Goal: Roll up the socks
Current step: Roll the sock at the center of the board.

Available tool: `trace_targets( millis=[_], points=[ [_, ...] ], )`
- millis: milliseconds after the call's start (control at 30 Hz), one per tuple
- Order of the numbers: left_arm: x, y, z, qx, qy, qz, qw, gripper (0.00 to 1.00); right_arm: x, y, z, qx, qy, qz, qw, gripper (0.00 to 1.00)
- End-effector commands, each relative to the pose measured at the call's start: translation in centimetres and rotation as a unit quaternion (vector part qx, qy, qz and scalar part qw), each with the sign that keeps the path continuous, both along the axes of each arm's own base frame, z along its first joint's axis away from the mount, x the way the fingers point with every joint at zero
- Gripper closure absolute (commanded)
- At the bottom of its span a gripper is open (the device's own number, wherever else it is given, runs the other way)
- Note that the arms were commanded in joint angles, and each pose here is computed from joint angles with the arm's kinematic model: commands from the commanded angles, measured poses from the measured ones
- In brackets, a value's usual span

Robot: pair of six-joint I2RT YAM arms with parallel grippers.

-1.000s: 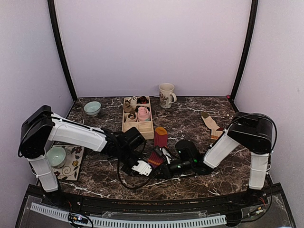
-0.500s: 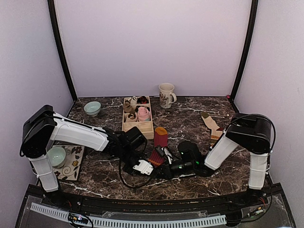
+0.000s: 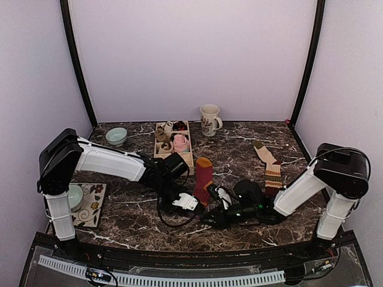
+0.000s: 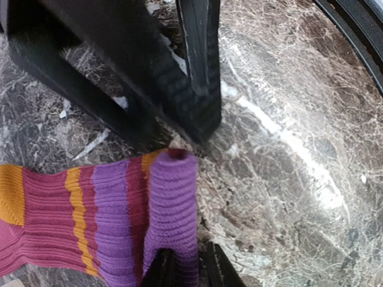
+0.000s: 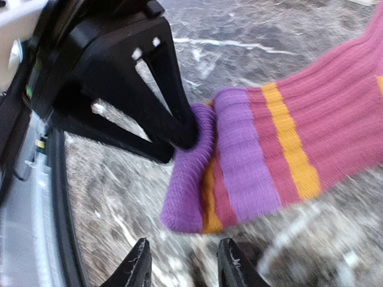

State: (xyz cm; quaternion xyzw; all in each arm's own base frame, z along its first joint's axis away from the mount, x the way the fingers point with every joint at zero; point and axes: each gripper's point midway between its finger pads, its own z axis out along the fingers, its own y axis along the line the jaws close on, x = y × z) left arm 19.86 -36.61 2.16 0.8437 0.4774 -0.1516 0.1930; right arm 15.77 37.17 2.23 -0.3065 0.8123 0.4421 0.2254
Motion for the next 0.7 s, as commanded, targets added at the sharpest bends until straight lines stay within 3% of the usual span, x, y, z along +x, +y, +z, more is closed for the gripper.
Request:
trace_targets(
  millis=[0, 200, 367, 667],
  points=[
    [-1.9, 2.9, -2.5, 0.085, 0.078, 0.015, 0.993, 0.77, -0.6, -5.6, -4.4, -0.160, -0.053, -0.036, 0.985, 0.61],
    [-3.6, 3.3, -2.8, 0.136, 0.162, 0.014, 0.977, 0.80, -1.0, -5.6, -0.5, -0.142, -0.185, -0.016, 0.972, 0.60],
    [-3.5, 2.3, -2.8, 0.126, 0.178, 0.024, 0.976, 0.86, -2.3, -5.3, 1.8, -0.143, -0.294, 0.013, 0.945, 0.58],
    [-2.9, 2.1, -3.4, 0.133, 0.176, 0.042, 0.974, 0.78, -2.8, -2.3, 2.1, -0.179, -0.380, 0.084, 0.904, 0.58]
  ],
)
